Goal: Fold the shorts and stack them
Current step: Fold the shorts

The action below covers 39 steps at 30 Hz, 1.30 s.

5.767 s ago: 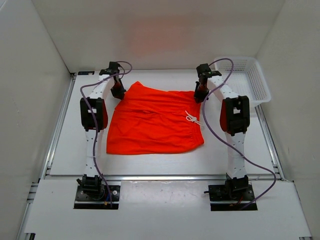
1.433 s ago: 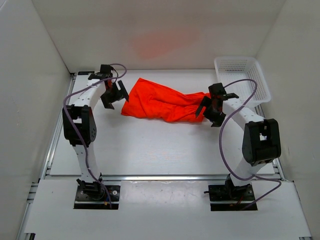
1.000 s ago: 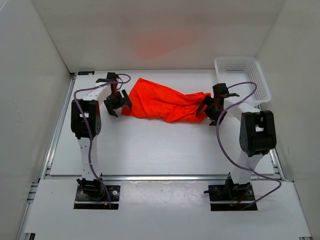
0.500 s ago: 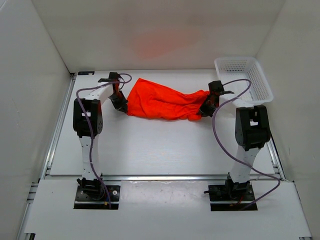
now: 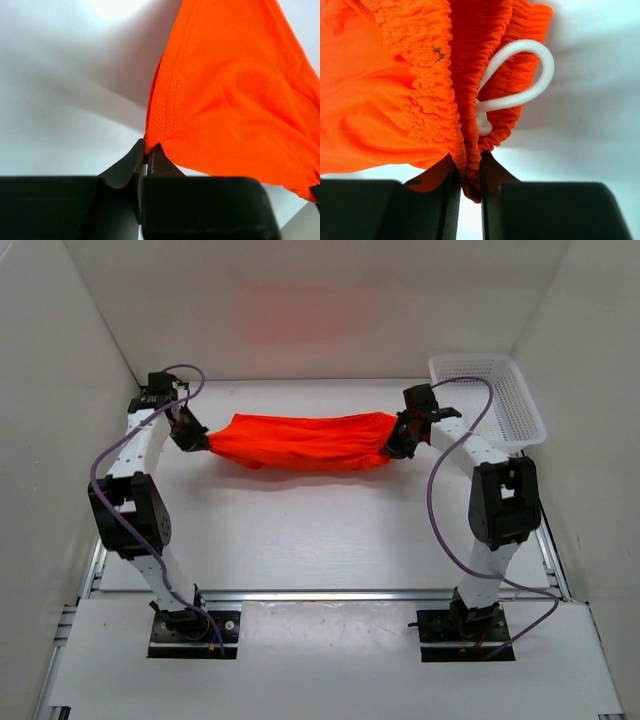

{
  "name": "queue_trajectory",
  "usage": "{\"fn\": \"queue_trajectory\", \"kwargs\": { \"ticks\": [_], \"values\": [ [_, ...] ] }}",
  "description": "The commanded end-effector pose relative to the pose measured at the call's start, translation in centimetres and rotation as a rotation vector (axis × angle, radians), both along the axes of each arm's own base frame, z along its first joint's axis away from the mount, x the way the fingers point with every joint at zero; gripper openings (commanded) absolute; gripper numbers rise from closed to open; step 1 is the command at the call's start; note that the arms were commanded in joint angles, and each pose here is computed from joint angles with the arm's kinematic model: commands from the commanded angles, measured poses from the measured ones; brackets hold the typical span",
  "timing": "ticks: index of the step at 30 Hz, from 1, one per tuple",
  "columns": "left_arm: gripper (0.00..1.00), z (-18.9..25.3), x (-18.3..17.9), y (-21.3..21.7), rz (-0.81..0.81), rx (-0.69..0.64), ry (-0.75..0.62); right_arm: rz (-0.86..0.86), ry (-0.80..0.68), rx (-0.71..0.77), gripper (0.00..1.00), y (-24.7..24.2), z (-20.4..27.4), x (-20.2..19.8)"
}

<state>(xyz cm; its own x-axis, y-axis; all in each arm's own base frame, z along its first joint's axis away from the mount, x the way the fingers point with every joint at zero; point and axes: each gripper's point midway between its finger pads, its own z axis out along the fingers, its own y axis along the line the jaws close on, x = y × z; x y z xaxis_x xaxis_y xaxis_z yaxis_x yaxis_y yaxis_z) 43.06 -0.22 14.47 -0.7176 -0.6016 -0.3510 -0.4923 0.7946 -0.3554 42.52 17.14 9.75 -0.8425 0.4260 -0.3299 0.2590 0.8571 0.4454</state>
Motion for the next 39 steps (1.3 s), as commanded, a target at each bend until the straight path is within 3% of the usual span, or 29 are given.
{"fn": "queue_trajectory", "kwargs": {
  "ticks": [1, 5, 6, 7, 8, 9, 10, 11, 16, 17, 22, 23, 27, 32, 39],
  "values": [
    [0.1, -3.1, -5.4, 0.6, -0.001, 0.042, 0.12, 0.011, 0.024, -0.079, 0.0, -1.9, 0.5, -3.8],
    [0.1, -5.1, -11.4, 0.2, 0.028, 0.044, 0.181, 0.044, 0.106, -0.115, 0.01, -2.6, -2.0, -10.2],
    [0.1, -5.6, -12.5, 0.1, 0.028, 0.043, 0.199, 0.06, 0.164, -0.144, 0.11, -3.0, -4.0, -12.9],
    [0.1, -6.1, -13.4, 0.0, 0.027, 0.041, 0.214, 0.059, 0.181, -0.155, 0.26, -3.2, -4.6, -14.0],
    [0.36, -7.1, -14.8, -0.4, 0.022, 0.027, 0.248, 0.077, 0.173, -0.154, 0.67, -3.0, -4.4, -15.1],
    [0.59, -7.0, -15.2, -0.4, 0.022, 0.027, 0.244, 0.07, 0.2, -0.159, 0.8, -3.4, -5.2, -16.5],
    [0.82, -6.8, -15.2, -0.4, 0.011, 0.033, 0.234, 0.074, 0.209, -0.179, 0.87, -3.8, -5.1, -17.4],
    [0.97, -7.0, -15.5, -0.4, 0.01, 0.032, 0.243, 0.068, 0.173, -0.176, 0.91, -3.9, -3.9, -17.3],
    [1.0, -2.5, -13.1, -1.0, -0.026, 0.067, 0.134, 0.069, 0.03, -0.324, 0.96, -5.8, 1.8, -16.4],
    [1.0, -0.7, -11.7, -1.3, -0.036, 0.072, 0.077, 0.081, 0.007, -0.334, 0.94, -5.6, 2.6, -16.1],
    [0.86, 0.4, -9.0, -4.1, -0.167, 0.052, 0.053, 0.156, -0.082, -0.294, 0.09, -3.2, 5.3, -12.3],
    [0.83, 0.3, -8.7, -4.4, -0.177, 0.052, 0.056, 0.177, -0.083, -0.283, 0.04, -2.7, 5.5, -11.8],
    [0.82, -0.8, -8.3, -5.4, -0.204, 0.042, 0.087, 0.238, -0.085, -0.224, 0.03, -0.2, 5.6, -9.5],
    [0.82, -1.9, -8.2, -5.4, -0.205, 0.06, 0.12, 0.194, -0.011, -0.338, 0.0, -2.2, 1.3, -5.1],
    [0.83, -2.3, -8.5, -5.1, -0.211, 0.089, 0.131, 0.154, 0.113, -0.466, 0.0, -4.0, -5.6, -2.4]
  ]
}}
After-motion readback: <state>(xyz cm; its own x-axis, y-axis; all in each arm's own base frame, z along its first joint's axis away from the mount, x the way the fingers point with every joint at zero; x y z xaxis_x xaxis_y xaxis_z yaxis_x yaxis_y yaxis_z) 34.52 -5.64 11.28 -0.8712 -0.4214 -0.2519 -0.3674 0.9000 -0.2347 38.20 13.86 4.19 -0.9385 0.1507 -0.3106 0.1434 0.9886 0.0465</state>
